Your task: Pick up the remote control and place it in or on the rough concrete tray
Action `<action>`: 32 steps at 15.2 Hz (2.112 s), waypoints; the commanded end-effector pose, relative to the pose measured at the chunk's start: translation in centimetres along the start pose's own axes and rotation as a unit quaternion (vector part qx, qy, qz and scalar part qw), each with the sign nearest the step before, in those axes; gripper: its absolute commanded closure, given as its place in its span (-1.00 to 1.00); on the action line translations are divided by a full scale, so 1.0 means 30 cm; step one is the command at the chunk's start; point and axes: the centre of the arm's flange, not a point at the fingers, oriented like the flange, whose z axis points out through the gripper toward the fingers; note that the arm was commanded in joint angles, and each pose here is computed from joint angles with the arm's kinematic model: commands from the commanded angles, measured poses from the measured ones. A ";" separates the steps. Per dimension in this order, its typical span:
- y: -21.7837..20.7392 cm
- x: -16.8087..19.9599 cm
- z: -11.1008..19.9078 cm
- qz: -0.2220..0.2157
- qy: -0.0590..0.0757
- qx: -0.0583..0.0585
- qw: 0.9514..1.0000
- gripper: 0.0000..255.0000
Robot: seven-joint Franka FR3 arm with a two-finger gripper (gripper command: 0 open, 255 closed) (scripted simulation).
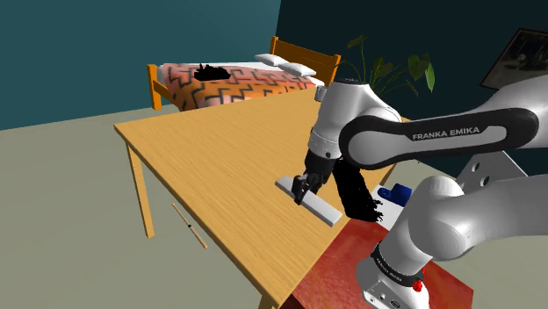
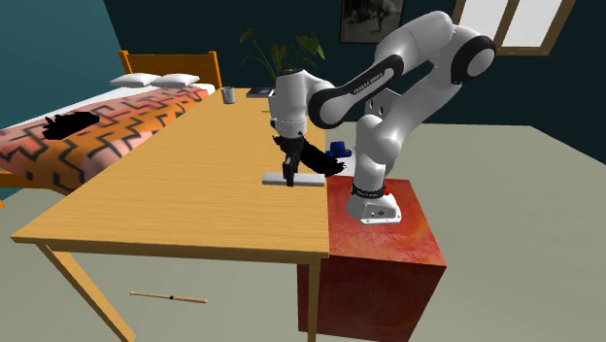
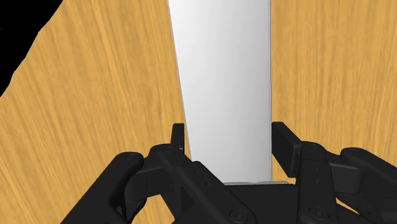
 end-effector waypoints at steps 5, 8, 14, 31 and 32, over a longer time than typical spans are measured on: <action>-0.006 0.002 -0.110 0.000 0.000 0.000 1.000 1.00; -0.007 0.003 -0.163 0.000 0.000 0.000 1.000 1.00; 0.080 0.007 -0.221 0.000 0.000 0.000 1.000 1.00; 0.826 0.045 -0.250 0.000 0.000 0.000 1.000 1.00; 0.870 0.047 -0.252 0.000 0.000 0.000 1.000 1.00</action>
